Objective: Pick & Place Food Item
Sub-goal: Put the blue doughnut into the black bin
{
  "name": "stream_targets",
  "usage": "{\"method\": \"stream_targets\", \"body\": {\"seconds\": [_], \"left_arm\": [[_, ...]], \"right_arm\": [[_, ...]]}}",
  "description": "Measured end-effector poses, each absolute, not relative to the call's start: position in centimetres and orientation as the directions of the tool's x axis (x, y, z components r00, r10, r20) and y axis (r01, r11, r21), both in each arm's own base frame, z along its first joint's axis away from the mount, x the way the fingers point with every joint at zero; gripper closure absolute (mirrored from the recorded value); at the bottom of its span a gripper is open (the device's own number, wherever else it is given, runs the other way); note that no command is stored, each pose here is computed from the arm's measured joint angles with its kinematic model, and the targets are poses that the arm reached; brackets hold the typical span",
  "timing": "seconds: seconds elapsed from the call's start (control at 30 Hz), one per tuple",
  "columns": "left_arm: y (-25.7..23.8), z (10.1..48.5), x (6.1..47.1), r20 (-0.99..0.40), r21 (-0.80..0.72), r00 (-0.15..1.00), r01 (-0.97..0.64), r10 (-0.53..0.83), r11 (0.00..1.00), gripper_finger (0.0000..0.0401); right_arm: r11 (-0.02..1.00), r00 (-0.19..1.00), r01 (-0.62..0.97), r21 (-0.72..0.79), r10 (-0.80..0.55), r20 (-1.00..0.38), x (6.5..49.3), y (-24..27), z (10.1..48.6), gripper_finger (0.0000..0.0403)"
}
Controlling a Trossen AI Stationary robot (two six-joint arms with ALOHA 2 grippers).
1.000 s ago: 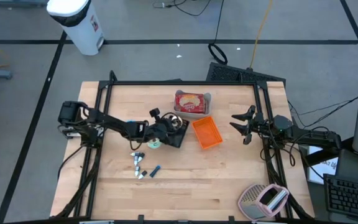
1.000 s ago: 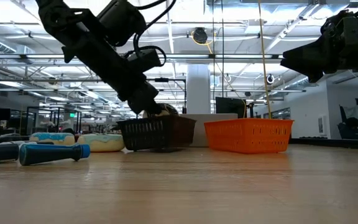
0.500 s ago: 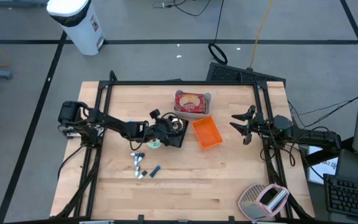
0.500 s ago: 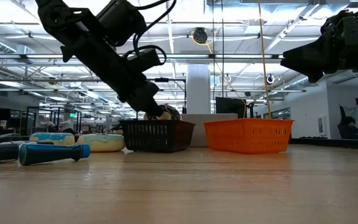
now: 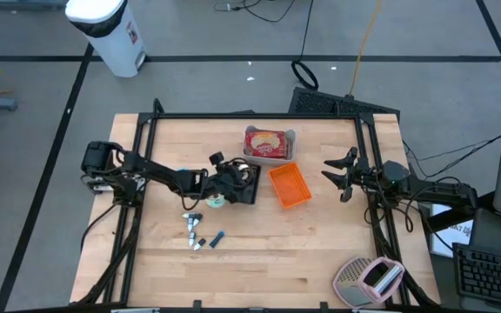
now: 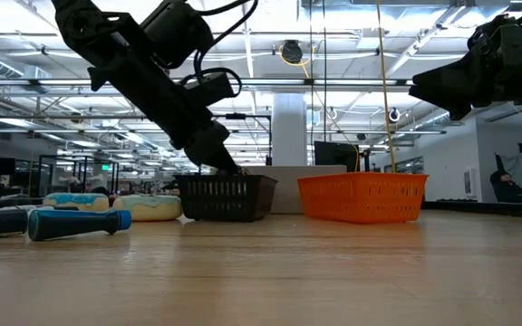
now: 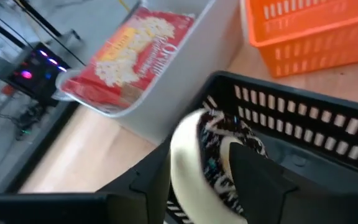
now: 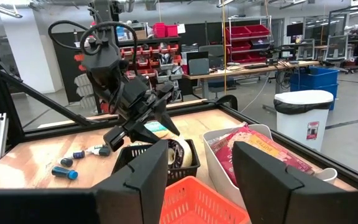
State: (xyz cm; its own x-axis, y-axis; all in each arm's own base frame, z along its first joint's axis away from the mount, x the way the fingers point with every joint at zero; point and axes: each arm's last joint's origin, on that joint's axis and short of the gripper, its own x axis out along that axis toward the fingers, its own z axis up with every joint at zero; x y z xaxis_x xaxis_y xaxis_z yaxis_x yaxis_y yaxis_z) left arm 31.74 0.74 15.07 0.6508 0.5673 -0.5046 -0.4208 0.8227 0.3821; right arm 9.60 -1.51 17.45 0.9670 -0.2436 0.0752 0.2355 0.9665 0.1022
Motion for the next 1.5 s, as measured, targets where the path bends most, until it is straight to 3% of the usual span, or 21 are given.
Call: {"method": "stream_targets", "body": {"seconds": [0.37,0.53,0.63,0.77,0.9,1.03,1.3,1.5], "left_arm": [[0.6,17.7,31.2,-0.411,0.441,0.658,-0.462,0.631,0.769,0.0231],[-1.0,21.8,28.8,-0.379,0.329,0.713,-0.492,0.590,0.806,0.0231],[-1.6,23.9,25.8,-0.418,0.228,0.689,-0.551,0.592,0.803,0.0231],[-0.8,25.2,20.8,-0.536,0.026,0.581,-0.714,0.613,0.700,0.0231],[0.1,25.1,16.8,-0.672,-0.113,0.439,-0.857,0.596,0.503,0.0230],[0.4,23.8,15.1,-0.753,-0.149,0.344,-0.919,0.560,0.364,0.0226],[1.4,18.7,14.2,-0.882,-0.127,0.225,-0.959,0.413,0.252,0.0167],[2.2,16.0,13.7,-0.899,-0.144,0.224,-0.963,0.376,0.229,0.0125]], "right_arm": [[0.967,0.967,0.235,0.102,-0.243,0.075,9.6,-1.5,17.4,0.0236],[0.967,0.967,0.235,0.102,-0.243,0.076,9.6,-1.5,17.5,0.0236],[0.966,0.967,0.236,0.102,-0.244,0.075,9.6,-1.5,17.4,0.0236],[0.967,0.967,0.235,0.102,-0.243,0.075,9.6,-1.5,17.4,0.0236],[0.967,0.967,0.235,0.102,-0.243,0.075,9.6,-1.5,17.4,0.0236],[0.967,0.967,0.235,0.102,-0.243,0.075,9.6,-1.5,17.4,0.0236],[0.967,0.967,0.235,0.102,-0.243,0.075,9.6,-1.5,17.5,0.0236],[0.967,0.967,0.235,0.102,-0.243,0.075,9.6,-1.5,17.4,0.0236]]}}
